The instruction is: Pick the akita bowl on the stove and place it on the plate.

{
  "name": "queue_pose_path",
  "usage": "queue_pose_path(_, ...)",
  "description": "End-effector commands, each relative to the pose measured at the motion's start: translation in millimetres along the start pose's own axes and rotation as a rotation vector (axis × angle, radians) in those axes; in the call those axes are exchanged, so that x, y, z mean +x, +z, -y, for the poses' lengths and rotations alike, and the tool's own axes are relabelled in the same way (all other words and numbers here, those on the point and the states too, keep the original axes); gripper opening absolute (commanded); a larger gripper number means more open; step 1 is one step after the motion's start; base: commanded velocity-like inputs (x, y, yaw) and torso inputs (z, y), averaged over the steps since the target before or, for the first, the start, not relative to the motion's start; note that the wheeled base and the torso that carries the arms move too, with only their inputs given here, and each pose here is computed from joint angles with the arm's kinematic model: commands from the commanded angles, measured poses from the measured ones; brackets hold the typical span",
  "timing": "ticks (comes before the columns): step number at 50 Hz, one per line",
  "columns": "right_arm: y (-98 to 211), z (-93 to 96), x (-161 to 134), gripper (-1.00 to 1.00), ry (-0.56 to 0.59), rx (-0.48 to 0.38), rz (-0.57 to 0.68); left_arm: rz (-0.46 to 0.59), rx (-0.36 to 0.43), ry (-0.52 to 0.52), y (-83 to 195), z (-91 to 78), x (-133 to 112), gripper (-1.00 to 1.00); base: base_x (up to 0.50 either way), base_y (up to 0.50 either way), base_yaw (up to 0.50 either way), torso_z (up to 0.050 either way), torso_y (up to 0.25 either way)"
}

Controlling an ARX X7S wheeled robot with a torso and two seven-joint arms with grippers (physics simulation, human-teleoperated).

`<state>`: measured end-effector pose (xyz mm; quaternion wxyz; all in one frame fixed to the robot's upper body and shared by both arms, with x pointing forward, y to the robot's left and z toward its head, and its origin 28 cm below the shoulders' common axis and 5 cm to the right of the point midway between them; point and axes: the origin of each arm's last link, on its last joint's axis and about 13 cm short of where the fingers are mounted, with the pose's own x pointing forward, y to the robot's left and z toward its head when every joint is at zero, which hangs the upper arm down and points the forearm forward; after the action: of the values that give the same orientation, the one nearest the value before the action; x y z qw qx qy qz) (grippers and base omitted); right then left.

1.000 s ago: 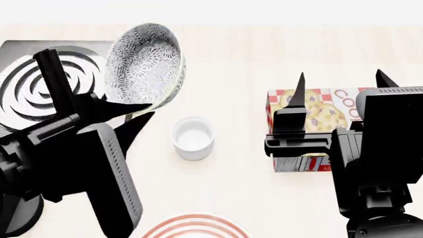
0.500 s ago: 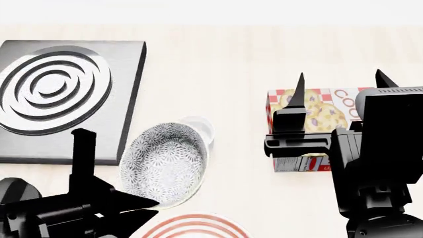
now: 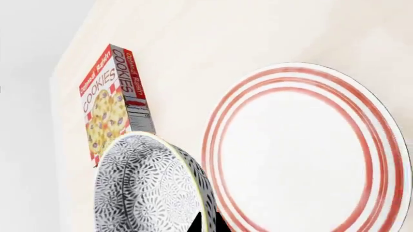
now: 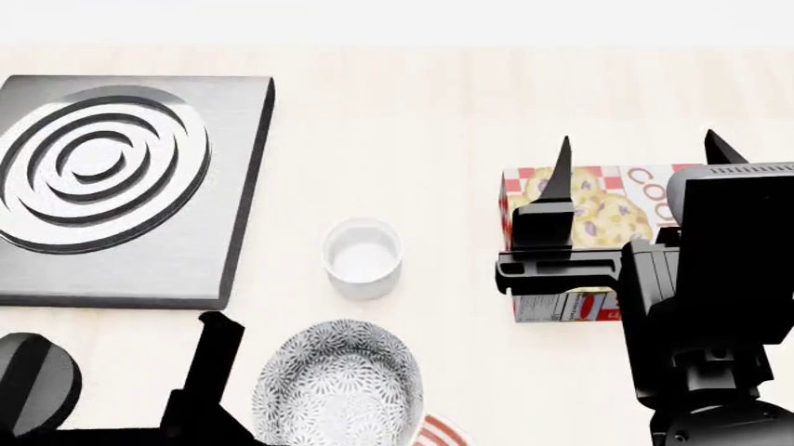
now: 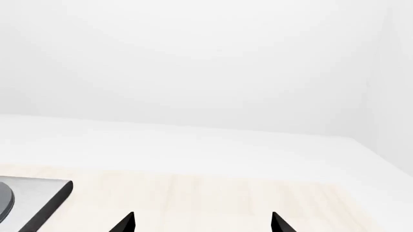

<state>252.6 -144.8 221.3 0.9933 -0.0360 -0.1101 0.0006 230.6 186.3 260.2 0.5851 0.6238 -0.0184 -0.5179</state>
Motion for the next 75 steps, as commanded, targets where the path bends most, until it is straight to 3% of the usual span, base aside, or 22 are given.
queue_pose_path(1, 0.0, 0.0, 0.0, 1.0, 0.0, 0.0, 0.0, -0.014, 0.061, -0.04, 7.1, 1.8, 1.4, -1.0, 0.0, 0.0, 0.0, 0.0, 0.0)
queue_pose_path(18, 0.0, 0.0, 0.0, 1.0, 0.0, 0.0, 0.0, -0.055, 0.123, -0.09, 9.8, 9.1, 5.8, -1.0, 0.0, 0.0, 0.0, 0.0, 0.001)
queue_pose_path(75, 0.0, 0.0, 0.0, 1.0, 0.0, 0.0, 0.0, -0.059, 0.175, -0.09, 15.9, 13.3, 18.9, -1.0, 0.0, 0.0, 0.0, 0.0, 0.0)
